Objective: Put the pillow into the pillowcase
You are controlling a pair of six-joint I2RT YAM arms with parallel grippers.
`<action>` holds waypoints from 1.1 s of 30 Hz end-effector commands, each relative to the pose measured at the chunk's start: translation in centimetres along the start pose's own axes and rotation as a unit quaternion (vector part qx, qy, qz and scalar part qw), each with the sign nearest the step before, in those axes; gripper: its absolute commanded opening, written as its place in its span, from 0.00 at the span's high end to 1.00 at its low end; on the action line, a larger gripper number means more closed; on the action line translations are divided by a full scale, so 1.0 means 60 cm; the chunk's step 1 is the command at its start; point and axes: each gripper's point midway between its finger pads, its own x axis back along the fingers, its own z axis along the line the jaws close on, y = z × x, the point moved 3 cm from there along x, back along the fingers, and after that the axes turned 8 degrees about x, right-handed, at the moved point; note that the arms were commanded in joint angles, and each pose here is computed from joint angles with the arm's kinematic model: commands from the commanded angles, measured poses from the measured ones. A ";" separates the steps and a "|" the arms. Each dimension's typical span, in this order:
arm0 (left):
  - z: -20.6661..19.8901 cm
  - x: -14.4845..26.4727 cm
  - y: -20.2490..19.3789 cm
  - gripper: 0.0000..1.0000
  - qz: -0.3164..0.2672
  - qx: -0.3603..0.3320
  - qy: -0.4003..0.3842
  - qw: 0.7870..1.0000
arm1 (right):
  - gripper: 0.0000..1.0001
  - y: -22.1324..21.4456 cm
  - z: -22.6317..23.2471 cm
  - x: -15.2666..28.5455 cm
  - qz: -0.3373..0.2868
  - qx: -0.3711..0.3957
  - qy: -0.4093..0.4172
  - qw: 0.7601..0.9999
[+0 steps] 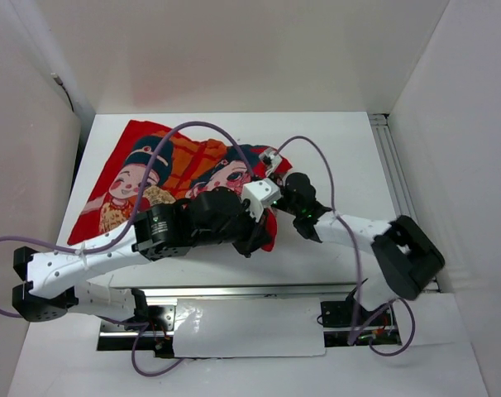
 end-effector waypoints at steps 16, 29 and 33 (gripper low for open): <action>0.005 -0.077 -0.026 0.00 0.029 0.036 0.059 0.997 | 0.16 -0.083 -0.206 0.384 0.183 -0.228 -0.549 0.783; 0.346 0.024 0.025 0.00 -0.082 0.263 0.341 0.899 | 0.21 -0.074 -0.161 0.379 0.198 -0.224 -0.382 0.874; 0.446 0.086 -0.003 0.00 -0.111 0.327 0.423 0.838 | 0.12 -0.027 -0.142 0.331 0.174 -0.168 -0.331 0.912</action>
